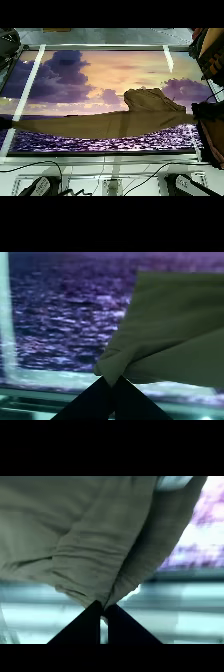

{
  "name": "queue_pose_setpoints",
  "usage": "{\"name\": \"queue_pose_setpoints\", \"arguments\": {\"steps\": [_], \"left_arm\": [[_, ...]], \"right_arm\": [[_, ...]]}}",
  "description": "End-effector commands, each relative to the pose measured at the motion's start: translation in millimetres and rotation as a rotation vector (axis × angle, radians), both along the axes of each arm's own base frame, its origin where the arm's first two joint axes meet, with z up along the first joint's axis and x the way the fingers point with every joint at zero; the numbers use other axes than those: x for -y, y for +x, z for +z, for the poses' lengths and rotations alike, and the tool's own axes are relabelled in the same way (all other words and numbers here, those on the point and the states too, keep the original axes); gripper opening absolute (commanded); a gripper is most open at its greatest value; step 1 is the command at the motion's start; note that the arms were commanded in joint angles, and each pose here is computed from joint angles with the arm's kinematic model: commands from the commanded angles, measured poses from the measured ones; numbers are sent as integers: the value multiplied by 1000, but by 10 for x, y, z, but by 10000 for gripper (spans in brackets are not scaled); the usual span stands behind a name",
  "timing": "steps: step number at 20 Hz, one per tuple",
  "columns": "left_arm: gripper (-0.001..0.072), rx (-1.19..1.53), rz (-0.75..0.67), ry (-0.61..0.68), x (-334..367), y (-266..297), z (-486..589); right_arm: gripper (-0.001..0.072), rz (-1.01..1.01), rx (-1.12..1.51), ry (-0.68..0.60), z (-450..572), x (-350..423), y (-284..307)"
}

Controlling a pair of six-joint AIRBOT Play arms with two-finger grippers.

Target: Fold the clothes and pants, and hang the long-sleeved shirts on hangers.

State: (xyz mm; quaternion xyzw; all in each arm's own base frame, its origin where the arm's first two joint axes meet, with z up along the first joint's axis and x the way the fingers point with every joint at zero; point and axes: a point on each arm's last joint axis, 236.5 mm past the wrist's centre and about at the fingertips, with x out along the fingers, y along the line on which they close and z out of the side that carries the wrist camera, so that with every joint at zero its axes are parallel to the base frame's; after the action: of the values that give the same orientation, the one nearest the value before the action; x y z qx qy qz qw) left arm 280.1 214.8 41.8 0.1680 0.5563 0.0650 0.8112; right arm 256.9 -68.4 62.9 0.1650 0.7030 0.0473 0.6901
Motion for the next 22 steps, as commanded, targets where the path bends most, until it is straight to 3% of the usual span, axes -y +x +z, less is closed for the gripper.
{"name": "queue_pose_setpoints", "arguments": {"steps": [1,4,8,16,17,18,19,20,22], "left_arm": [[15,-155,-219,76,-4,-160,-155],[15,-275,-224,63,-59,-365,-306],[15,-507,-197,-74,-26,-841,-647],[22,-631,-155,-92,-256,-1129,-841],[199,-628,-150,-102,-250,-1134,-860],[571,-618,-147,-106,-253,-1114,-878],[719,-581,-117,-98,-288,-1047,-895],[717,-544,-77,-82,-331,-979,-895],[712,-511,-49,-64,-379,-914,-885]], "right_arm": [[32,149,-188,75,-355,-206,-566],[32,153,-304,35,-540,-110,-841],[31,155,-337,18,-581,-73,-921],[32,166,-433,47,-760,-145,-1191],[53,166,-433,47,-772,-146,-1194],[235,162,-417,38,-791,-131,-1158],[512,159,-398,26,-819,-110,-1116],[664,155,-382,16,-840,-93,-1081],[669,152,-367,8,-859,-79,-1048]]}}
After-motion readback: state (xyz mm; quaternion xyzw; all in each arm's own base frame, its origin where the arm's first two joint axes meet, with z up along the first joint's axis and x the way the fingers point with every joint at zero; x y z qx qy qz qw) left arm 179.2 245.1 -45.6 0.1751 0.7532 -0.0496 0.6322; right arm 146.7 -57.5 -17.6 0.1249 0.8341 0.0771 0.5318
